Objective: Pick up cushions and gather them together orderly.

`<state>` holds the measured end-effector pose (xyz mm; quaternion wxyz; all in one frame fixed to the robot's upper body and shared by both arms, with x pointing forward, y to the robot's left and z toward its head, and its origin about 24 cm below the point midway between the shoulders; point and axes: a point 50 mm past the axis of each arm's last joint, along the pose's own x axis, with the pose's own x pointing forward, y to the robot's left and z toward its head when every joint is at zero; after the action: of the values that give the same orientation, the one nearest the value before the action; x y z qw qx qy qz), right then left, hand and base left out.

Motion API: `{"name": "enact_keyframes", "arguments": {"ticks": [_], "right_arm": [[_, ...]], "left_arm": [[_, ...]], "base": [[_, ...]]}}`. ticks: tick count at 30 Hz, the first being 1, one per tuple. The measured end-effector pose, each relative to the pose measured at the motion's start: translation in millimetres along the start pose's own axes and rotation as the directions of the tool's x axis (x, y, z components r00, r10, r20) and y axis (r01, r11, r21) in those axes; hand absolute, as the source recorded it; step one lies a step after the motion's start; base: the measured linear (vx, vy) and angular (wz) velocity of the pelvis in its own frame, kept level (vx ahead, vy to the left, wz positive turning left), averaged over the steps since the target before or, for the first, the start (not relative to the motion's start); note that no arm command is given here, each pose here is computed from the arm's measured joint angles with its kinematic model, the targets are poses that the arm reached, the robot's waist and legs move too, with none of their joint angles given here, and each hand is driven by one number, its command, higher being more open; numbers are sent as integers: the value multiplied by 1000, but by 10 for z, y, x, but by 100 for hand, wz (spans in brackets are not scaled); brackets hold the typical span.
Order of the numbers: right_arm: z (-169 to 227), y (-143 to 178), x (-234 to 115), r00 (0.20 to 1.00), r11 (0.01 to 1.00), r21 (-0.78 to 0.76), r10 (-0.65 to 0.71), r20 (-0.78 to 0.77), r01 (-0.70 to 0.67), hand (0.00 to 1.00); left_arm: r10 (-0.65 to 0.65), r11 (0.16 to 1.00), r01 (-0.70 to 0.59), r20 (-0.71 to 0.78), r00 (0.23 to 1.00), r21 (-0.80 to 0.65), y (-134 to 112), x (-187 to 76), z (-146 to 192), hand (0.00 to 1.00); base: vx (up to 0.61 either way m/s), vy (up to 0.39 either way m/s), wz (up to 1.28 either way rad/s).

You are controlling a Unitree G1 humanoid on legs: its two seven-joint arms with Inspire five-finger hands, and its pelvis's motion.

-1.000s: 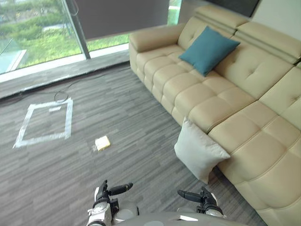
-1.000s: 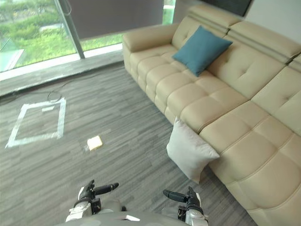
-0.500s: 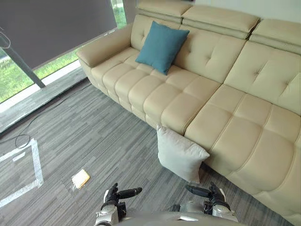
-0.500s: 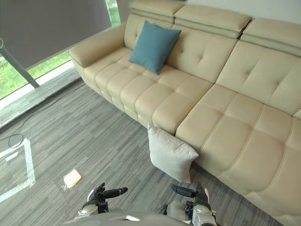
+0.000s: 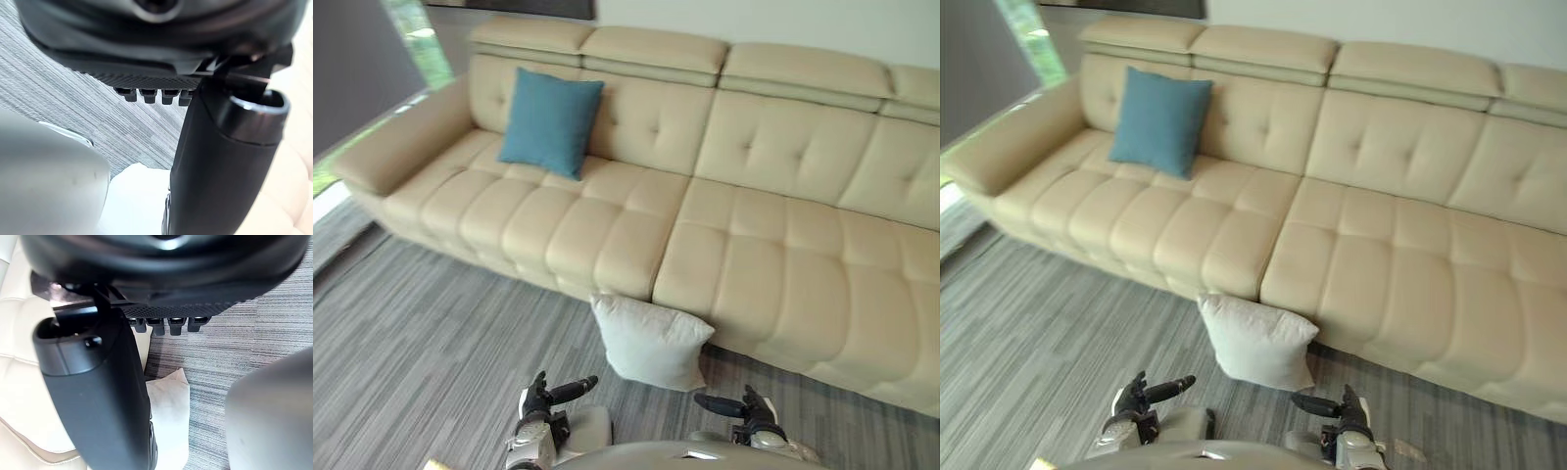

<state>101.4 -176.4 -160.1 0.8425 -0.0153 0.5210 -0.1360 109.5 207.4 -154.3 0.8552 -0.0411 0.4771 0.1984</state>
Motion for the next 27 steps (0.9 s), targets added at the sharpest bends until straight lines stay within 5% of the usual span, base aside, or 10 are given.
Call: {"name": "enact_keyframes", "arguments": {"ticks": [8,21,25,27], "right_arm": [[53,-58,17,1000,1000,-15,-6,20,7,100],[54,-177,27,998,999,-16,-52,25,52,100],[125,-135,34,998,999,-26,-45,51,47,100],[386,-58,52,990,999,-3,-34,134,34,100]], "left_arm": [[-28,999,29,-22,999,38,-69,-8,-48,100],[-69,994,72,-34,997,86,-188,-28,-91,100],[-45,995,45,-1,999,90,-155,1,15,100],[-34,997,27,106,994,66,-193,56,366,100]], "base": [[113,55,-31],[50,-182,18],[-77,3,18],[-200,-15,42]]}}
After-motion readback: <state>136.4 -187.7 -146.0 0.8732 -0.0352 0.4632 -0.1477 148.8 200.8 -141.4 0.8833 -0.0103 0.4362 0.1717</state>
